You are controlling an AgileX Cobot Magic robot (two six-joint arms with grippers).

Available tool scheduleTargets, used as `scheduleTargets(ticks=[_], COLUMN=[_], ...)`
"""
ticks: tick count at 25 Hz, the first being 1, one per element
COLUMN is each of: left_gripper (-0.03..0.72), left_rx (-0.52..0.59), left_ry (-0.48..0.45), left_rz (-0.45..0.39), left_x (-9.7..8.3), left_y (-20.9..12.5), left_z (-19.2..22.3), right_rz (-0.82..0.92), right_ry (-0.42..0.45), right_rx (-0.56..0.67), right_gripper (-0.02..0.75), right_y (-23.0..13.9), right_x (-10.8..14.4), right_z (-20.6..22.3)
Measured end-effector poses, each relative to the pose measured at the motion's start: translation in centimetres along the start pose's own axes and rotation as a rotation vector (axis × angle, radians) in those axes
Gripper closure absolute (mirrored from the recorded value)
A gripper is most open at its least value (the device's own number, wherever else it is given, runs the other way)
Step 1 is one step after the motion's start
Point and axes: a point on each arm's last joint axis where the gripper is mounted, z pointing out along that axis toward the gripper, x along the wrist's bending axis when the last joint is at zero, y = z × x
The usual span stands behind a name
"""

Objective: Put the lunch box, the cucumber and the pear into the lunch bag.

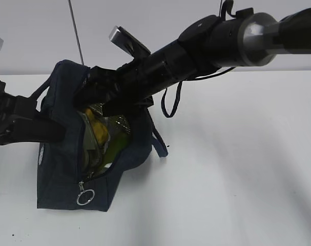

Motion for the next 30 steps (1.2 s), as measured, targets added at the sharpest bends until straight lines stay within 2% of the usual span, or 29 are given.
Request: scheduleTargets(ticks=[4,7,13,18,21,26,30], left_gripper=[0.703,0.703,0.703,0.703,0.703,0.703,0.703], left_rx=[0.0,0.001,0.005,0.006,0.007,0.006,0.006], left_ry=[0.0,0.001,0.006,0.007,0.008,0.009,0.009], left_rz=[0.001,0.001,0.008,0.01,0.01,0.011,0.011], left_x=[0.0,0.0,0.1,0.1,0.1,0.1,0.1], left_y=[0.0,0.0,0.0,-0.1,-0.1,-0.1,-0.1], left_z=[0.0,0.0,0.0,0.0,0.0,0.0,0.0], right_rz=[-0.082,-0.145,-0.251,-0.267,-0.262,-0.245,-0.219], right_ry=[0.001,-0.05,-0.215,-0.364,-0.424,-0.438,-0.441], right_rx=[0.007,0.02,0.099,0.242,0.305,0.339,0.376], right_gripper=[0.154,0.153,0.153,0.156,0.168,0.205,0.271], right_y=[1.3,2.2,3.2,2.6,2.2,1.8,1.3], right_x=[0.9,1.5,2.7,1.9,1.4,0.6,-0.9], right_z=[-0.9,-1.8,-4.4,-5.6,-5.9,-5.4,-4.1])
